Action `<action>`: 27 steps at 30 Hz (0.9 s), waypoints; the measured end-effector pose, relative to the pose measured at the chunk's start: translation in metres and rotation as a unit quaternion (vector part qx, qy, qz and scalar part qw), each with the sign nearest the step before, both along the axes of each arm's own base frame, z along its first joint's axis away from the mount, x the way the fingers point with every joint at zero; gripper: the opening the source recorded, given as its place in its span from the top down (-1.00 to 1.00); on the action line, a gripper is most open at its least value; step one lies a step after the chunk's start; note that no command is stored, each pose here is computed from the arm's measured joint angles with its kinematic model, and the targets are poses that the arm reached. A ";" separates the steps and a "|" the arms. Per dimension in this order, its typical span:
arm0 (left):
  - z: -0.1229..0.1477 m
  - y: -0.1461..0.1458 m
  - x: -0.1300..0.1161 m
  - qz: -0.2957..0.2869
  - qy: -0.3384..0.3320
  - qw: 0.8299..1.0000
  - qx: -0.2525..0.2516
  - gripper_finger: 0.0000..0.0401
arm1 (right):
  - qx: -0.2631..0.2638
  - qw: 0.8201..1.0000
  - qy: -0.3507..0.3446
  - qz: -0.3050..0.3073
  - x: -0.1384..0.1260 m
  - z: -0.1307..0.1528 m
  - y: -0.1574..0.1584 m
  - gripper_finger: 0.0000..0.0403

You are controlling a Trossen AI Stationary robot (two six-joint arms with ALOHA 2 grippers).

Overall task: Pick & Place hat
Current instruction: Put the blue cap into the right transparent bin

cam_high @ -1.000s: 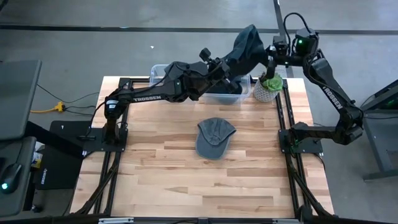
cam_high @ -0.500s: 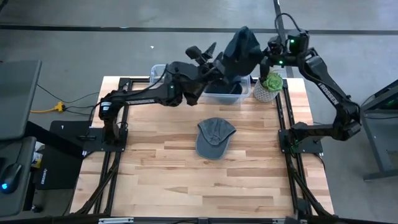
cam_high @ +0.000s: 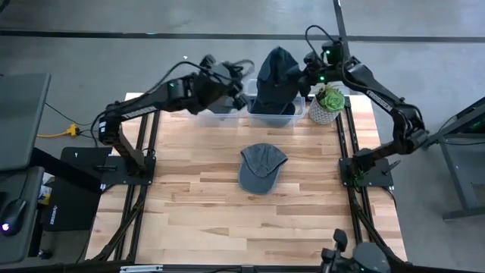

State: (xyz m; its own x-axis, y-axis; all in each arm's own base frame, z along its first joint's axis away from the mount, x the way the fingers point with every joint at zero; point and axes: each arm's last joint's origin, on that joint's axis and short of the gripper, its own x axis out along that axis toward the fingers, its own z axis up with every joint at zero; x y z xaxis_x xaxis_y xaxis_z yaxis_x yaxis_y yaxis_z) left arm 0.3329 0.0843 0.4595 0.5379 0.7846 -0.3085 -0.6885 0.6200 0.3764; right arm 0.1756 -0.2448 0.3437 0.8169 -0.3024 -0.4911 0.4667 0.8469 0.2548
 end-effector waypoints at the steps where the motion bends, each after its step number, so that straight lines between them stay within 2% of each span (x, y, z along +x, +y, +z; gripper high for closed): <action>1: -0.001 -0.001 -0.001 -0.002 -0.010 1.000 -0.008 0.38 | 0.004 1.000 0.005 -0.001 0.001 -0.003 -0.002 0.93; 5: -0.016 -0.005 -0.015 -0.011 0.019 0.999 -0.027 0.38 | 0.008 1.000 0.018 -0.009 0.003 -0.015 -0.006 0.93; 7: -0.024 -0.006 -0.012 -0.019 -0.009 0.999 -0.032 0.38 | 0.015 1.000 0.016 -0.017 0.003 -0.026 -0.007 0.93; 10: -0.046 -0.006 -0.031 -0.024 0.008 0.998 -0.055 0.38 | 0.047 0.998 0.014 -0.032 0.002 -0.051 -0.006 0.93; 12: -0.050 -0.006 -0.033 -0.036 -0.055 0.997 -0.047 0.38 | 0.052 0.998 0.001 -0.038 0.004 -0.064 -0.005 0.93; 14: -0.063 -0.008 -0.051 -0.052 -0.057 0.995 -0.056 0.38 | 0.053 0.997 -0.004 -0.055 0.008 -0.073 -0.002 0.93; 16: -0.067 -0.008 -0.061 -0.063 -0.111 0.991 -0.047 0.38 | 0.056 0.996 0.000 -0.065 0.010 -0.080 0.000 0.93; 18: -0.077 -0.011 -0.077 -0.068 -0.137 0.987 -0.049 0.38 | 0.057 0.996 -0.003 -0.066 0.012 -0.084 0.003 0.93; 21: -0.087 -0.012 -0.102 -0.078 -0.190 0.978 -0.044 0.38 | 0.049 0.996 0.008 -0.074 0.017 -0.085 0.007 0.93; 24: -0.096 -0.018 -0.123 -0.106 -0.251 0.961 -0.055 0.38 | 0.037 0.997 0.016 -0.070 0.021 -0.085 0.010 0.93; 27: -0.110 -0.019 -0.140 -0.117 -0.280 0.951 -0.062 0.38 | 0.035 0.997 0.016 -0.063 0.024 -0.085 0.012 0.83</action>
